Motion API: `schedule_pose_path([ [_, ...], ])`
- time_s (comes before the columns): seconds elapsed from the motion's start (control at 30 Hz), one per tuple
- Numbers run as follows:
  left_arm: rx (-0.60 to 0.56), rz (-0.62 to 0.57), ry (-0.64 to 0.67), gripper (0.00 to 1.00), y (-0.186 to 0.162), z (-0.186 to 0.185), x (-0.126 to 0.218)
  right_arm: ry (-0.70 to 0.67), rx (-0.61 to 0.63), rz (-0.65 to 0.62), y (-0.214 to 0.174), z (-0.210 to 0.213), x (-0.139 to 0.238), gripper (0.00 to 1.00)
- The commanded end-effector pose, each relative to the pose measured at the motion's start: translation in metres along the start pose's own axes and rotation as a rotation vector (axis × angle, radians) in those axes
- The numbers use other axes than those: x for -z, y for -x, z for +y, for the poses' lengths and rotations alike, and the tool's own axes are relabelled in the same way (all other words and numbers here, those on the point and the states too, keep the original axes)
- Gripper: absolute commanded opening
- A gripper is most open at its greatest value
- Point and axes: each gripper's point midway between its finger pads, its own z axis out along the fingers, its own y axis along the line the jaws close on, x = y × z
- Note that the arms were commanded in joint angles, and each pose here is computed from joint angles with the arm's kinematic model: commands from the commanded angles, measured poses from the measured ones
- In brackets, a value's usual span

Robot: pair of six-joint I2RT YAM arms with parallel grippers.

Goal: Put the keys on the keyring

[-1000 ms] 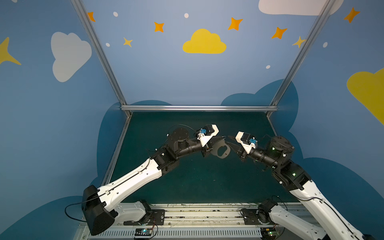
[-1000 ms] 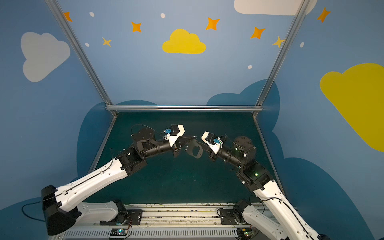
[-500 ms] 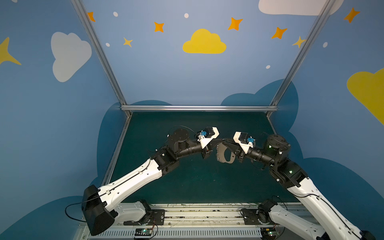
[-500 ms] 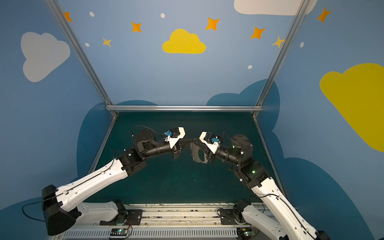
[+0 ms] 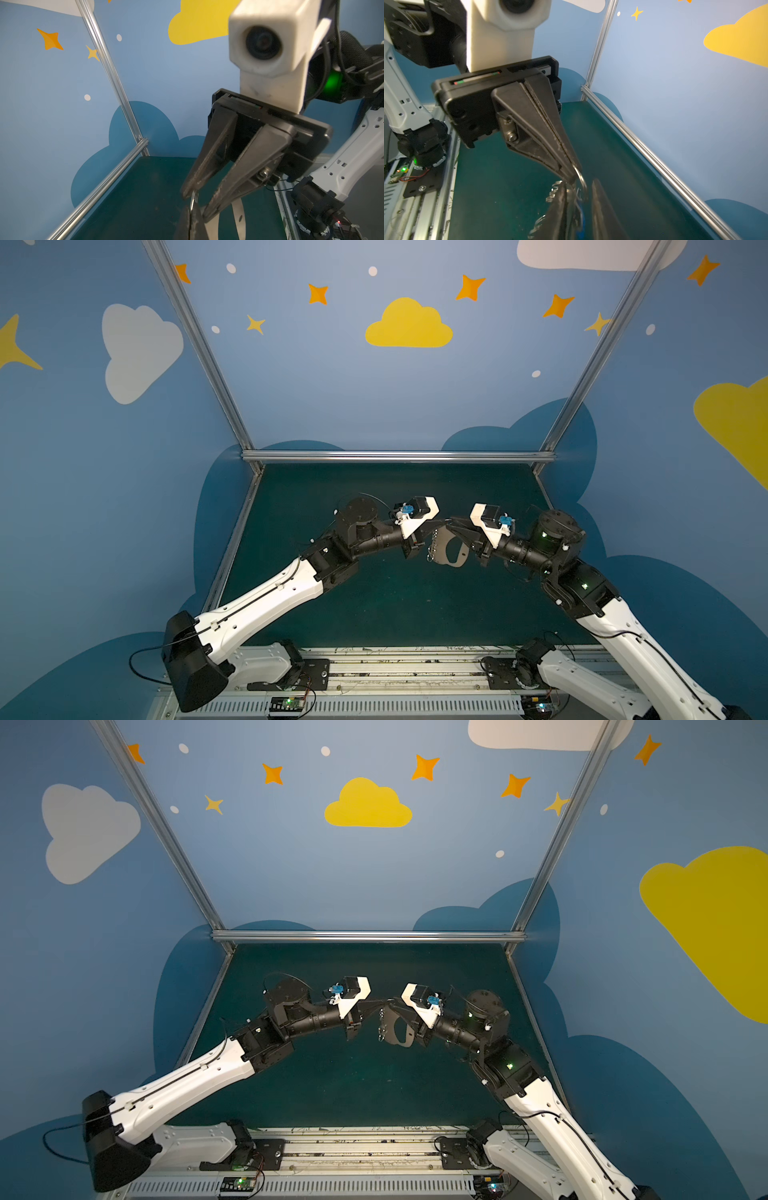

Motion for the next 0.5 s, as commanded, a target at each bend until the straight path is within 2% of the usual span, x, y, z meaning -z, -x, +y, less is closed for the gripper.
schedule_pose_path([
  [0.0,-0.029,-0.031,-0.015,0.03,0.0121,-0.0043,0.0063,-0.009,0.009,-0.028,0.0080,-0.0016,0.0045,0.27],
  [0.47,-0.041,-0.036,-0.028,0.04,0.0139,-0.0075,0.0077,0.026,-0.043,-0.034,0.0064,0.0023,0.0070,0.21],
])
